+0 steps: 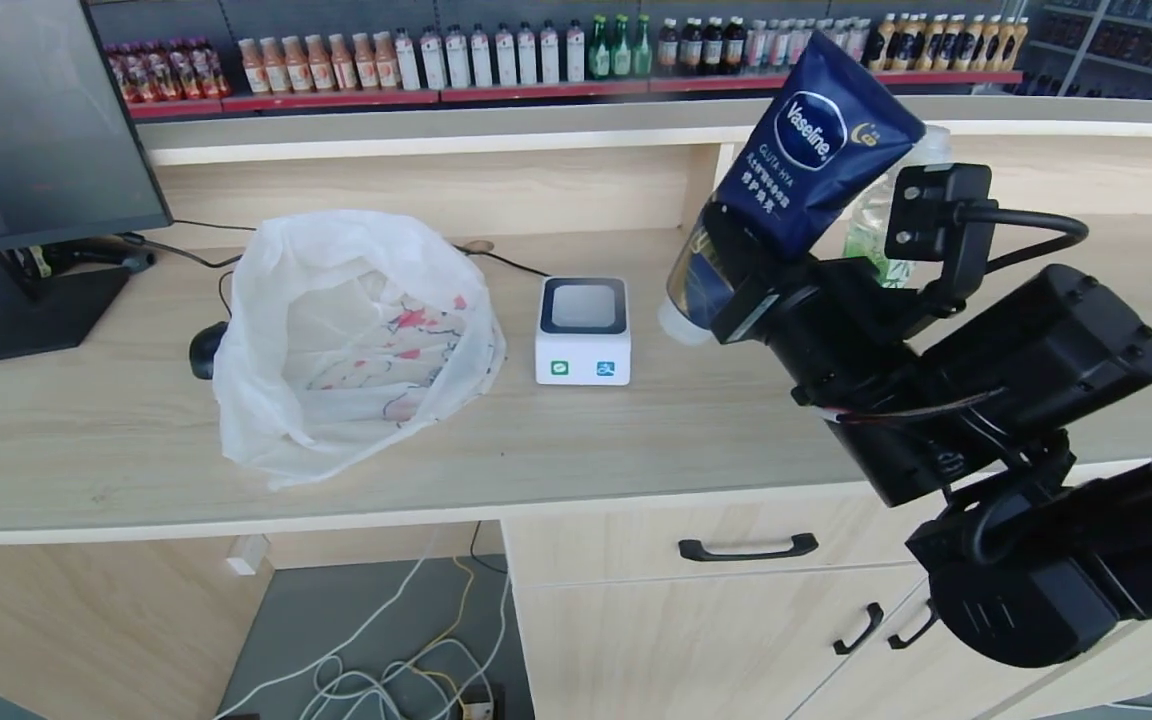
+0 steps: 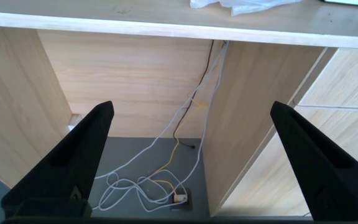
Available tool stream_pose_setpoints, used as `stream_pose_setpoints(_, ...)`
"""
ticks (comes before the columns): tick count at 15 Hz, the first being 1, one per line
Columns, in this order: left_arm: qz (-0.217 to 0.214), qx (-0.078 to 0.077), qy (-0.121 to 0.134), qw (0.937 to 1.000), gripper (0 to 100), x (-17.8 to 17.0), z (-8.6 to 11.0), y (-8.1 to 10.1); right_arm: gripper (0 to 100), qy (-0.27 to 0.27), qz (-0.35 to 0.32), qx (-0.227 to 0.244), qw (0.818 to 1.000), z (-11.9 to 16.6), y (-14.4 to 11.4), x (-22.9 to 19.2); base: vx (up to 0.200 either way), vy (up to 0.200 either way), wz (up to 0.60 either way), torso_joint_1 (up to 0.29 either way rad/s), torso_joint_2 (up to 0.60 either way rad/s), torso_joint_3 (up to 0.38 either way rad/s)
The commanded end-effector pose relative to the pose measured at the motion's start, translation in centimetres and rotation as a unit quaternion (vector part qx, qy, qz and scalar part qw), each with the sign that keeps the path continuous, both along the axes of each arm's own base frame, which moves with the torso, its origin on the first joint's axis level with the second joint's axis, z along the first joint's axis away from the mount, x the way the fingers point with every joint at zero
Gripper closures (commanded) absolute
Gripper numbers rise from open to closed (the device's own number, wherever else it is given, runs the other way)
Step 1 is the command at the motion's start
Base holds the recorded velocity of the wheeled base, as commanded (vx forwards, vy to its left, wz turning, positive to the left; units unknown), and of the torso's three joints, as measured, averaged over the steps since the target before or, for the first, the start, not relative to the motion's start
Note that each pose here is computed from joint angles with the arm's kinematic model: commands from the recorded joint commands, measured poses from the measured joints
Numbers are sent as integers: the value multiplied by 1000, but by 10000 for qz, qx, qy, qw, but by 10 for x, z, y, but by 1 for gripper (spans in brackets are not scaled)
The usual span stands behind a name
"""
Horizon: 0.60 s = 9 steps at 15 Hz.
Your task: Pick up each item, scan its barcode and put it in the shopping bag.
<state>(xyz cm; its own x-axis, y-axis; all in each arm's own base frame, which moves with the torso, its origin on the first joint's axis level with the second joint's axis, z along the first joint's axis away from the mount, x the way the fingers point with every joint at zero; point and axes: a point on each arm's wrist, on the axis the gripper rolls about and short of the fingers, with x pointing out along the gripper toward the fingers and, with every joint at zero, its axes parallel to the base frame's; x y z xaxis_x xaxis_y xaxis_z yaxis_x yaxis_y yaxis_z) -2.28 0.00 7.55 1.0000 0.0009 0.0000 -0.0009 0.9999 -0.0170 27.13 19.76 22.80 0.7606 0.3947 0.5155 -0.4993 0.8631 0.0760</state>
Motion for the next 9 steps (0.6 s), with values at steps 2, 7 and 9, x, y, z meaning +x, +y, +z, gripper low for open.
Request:
stream_pose_setpoints(2,-12,-7,8,10000,0,0,0,0,100,-101,-123,74,9998,9,-10,1,0,200,0,15,5,2)
stream_pose_setpoints(7,-4,-22,8,10000,0,0,0,0,100,-172,-158,101,9997,16,-17,-7,0,200,0,4,2,1)
stream_pose_setpoints(9,-4,-7,8,10000,0,0,0,0,100,-197,-158,119,9996,18,-18,-8,0,200,0,2,0,-2)
